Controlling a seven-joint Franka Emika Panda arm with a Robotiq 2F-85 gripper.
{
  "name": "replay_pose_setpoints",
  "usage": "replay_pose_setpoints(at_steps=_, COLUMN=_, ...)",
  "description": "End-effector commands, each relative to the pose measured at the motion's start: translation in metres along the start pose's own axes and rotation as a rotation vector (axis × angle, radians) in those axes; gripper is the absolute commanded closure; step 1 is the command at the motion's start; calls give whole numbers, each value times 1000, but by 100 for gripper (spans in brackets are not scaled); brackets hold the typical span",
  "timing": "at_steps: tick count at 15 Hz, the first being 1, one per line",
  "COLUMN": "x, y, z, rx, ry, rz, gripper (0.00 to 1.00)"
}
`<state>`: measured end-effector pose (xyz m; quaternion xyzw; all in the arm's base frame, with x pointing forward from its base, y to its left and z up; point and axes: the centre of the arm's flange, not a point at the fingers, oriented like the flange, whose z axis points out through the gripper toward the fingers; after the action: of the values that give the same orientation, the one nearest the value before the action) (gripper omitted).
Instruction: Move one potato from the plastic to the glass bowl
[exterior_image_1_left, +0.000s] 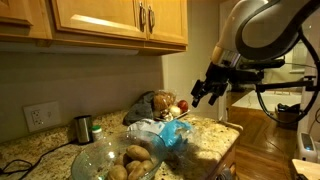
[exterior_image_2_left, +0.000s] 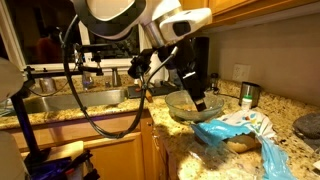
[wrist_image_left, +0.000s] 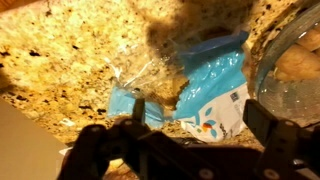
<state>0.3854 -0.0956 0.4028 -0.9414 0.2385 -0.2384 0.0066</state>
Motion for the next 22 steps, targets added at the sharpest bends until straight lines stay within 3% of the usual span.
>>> replay_pose_setpoints(at_steps=1, x=1, y=22, z=22, rx=-38, ry=20, rz=71, gripper=0)
replay_pose_setpoints(at_steps=9, x=20, y=40, z=55, rx=-51, ry=22, rz=151, gripper=0)
replay_pose_setpoints(at_steps=12, x=30, y=38, z=48, rx=-43, ry=14, rz=166, gripper=0)
replay_pose_setpoints(at_steps=18, x=28, y=39, z=49, rx=-44, ry=19, rz=142, gripper=0)
replay_pose_setpoints(at_steps=22, x=36, y=42, z=69, rx=-75, ry=-7, rz=160, gripper=0)
